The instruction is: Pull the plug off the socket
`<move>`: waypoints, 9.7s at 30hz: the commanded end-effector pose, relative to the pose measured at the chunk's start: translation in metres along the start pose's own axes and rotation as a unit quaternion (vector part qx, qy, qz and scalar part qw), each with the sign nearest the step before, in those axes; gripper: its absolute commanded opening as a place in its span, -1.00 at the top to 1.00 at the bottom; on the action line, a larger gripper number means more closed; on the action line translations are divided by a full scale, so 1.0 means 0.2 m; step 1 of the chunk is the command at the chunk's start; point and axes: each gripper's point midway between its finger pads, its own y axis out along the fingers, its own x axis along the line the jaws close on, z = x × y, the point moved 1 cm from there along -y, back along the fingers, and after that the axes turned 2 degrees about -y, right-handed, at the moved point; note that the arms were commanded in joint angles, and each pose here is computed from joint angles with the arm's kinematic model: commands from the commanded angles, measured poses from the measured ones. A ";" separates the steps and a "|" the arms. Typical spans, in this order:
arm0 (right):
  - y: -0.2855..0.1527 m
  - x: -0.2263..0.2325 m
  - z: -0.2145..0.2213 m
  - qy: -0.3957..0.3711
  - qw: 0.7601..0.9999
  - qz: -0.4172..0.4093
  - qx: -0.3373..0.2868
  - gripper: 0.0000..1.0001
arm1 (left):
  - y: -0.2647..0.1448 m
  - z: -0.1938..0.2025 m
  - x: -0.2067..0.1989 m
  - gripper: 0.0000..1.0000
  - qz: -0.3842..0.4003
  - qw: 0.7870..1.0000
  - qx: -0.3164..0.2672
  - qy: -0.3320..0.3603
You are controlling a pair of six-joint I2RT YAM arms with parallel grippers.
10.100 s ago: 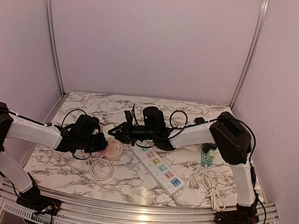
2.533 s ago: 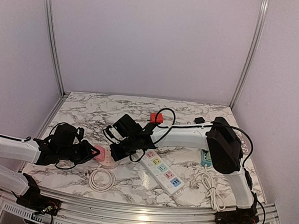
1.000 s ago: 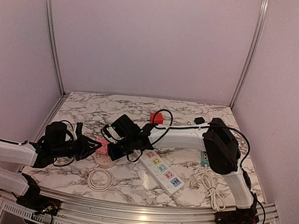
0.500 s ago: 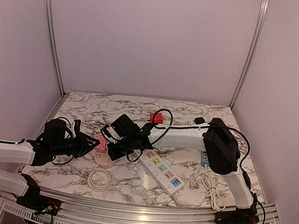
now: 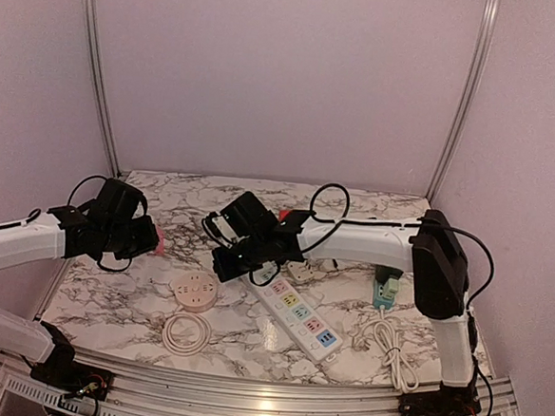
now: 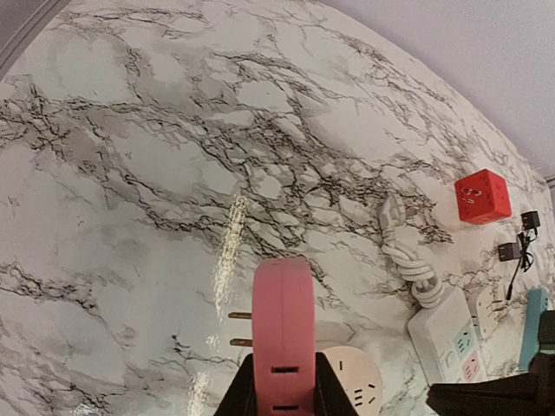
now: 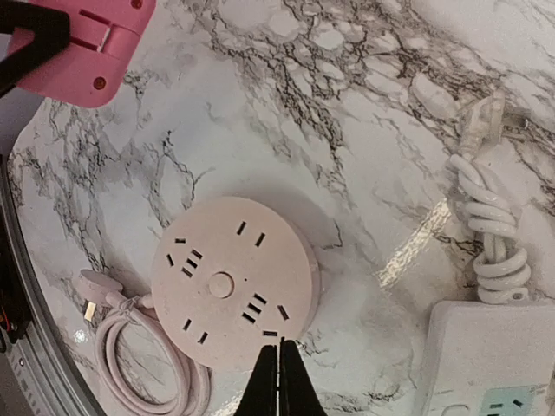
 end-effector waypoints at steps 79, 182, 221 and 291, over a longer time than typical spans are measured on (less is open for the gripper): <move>-1.38 -1.45 0.76 0.309 0.855 0.404 -0.104 -0.59 | 0.22 0.06 -0.49 -0.84 -0.025 0.963 0.098 0.251; -0.73 -0.80 0.48 -0.001 0.982 0.187 -0.019 0.58 | 0.87 1.09 -1.17 1.00 0.126 0.930 0.331 0.097; -1.18 -0.81 -0.07 0.164 0.959 0.097 -0.212 0.71 | 0.50 0.67 -1.35 0.80 0.213 0.939 0.248 0.112; -1.33 -0.53 -0.43 0.347 0.791 -0.272 -0.425 0.85 | -0.21 0.46 -1.52 1.00 0.561 0.797 0.223 -0.028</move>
